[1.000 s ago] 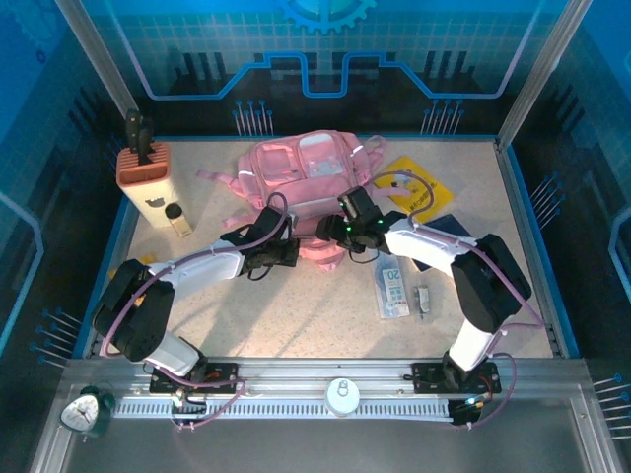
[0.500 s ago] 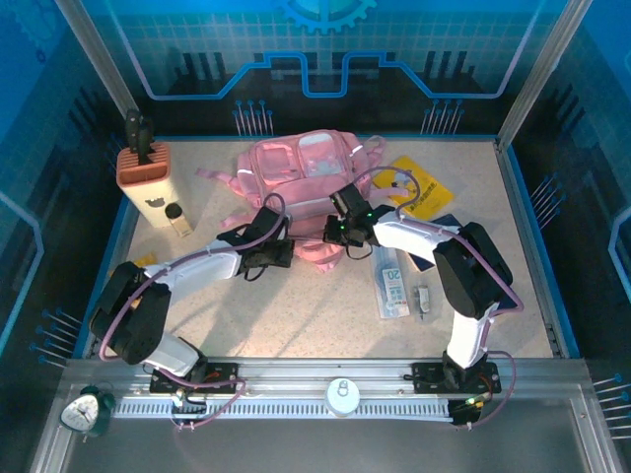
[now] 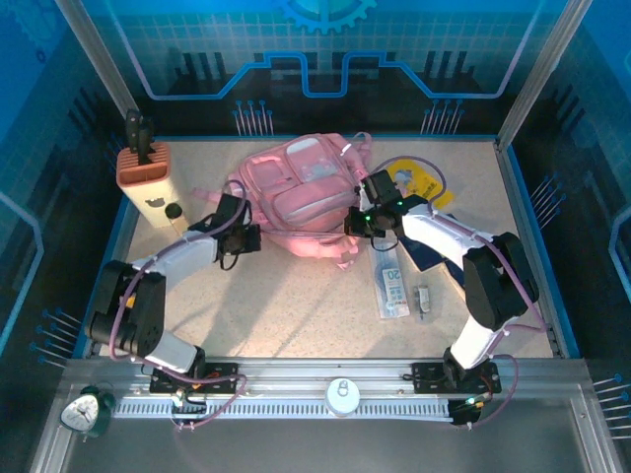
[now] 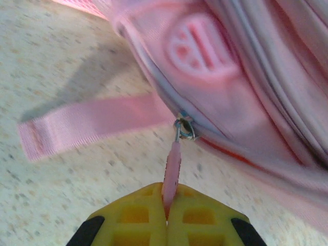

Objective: Pack the student bag

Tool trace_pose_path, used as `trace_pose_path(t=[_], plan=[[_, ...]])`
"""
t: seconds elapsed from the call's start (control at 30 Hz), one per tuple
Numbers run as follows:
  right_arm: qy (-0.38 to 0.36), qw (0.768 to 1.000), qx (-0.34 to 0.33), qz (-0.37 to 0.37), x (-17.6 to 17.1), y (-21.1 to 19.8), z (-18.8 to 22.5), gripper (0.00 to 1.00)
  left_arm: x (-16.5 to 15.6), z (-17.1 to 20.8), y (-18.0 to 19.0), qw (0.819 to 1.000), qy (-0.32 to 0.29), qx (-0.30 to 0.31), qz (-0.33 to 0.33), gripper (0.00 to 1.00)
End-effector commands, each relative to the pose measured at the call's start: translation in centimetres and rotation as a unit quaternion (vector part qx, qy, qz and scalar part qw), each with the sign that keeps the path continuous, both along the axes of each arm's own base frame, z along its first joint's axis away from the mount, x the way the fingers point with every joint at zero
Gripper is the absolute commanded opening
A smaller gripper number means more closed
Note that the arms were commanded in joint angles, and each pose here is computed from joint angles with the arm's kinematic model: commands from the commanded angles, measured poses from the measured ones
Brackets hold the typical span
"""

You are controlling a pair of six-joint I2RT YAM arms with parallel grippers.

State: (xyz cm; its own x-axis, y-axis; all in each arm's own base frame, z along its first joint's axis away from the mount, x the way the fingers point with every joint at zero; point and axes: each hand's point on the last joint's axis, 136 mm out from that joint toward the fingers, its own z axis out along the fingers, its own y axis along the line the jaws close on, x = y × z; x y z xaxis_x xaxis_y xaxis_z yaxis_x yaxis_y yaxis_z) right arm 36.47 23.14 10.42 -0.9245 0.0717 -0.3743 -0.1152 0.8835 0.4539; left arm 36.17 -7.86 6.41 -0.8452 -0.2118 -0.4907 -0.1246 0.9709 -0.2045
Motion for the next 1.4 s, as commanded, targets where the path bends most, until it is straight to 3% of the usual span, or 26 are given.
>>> trace_pose_path(t=[0.0, 0.17, 0.33, 0.5, 0.63, 0.73, 0.8, 1.03, 1.37], plan=[[-0.003, 1.000, -0.009, 0.005, -0.8, -1.3, 0.5, 0.00, 3.0, 1.0, 3.4, 0.997, -0.013, 0.005, 0.072, 0.00], [0.001, 1.000, 0.013, 0.003, -2.1, 0.2, 0.7, 0.00, 5.7, 2.1, 3.8, 0.997, -0.019, -0.002, 0.077, 0.00], [-0.003, 0.999, 0.048, -0.008, -2.6, 3.4, 0.7, 0.00, 5.6, 1.9, 2.3, 0.998, -0.015, -0.034, 0.043, 0.00], [-0.014, 0.998, 0.058, -0.016, -3.0, 6.5, 1.2, 0.00, 4.1, 3.1, 3.0, 0.999, 0.013, -0.006, 0.043, 0.30], [-0.022, 0.997, 0.079, -0.005, -4.0, 10.3, 1.2, 0.09, 1.8, 6.0, 3.5, 0.997, -0.020, -0.017, 0.068, 0.41], [-0.028, 0.996, 0.084, 0.021, -5.2, 12.7, 1.5, 0.24, 0.8, 7.5, 2.2, 0.996, -0.036, -0.063, 0.061, 0.45], [-0.051, 0.996, 0.073, 0.029, -5.9, 13.0, 2.1, 0.41, 0.2, 8.1, 1.4, 0.994, -0.037, -0.091, 0.056, 0.45], [-0.099, 0.995, 0.006, -0.007, -5.0, 5.3, 3.8, 0.60, -1.7, 10.3, -2.4, 0.986, -0.058, -0.152, 0.018, 0.47], [-0.102, 0.986, -0.028, -0.130, 3.1, -9.3, 3.9, 0.79, -3.8, 11.1, -12.4, 0.972, -0.079, -0.220, -0.031, 0.49]])
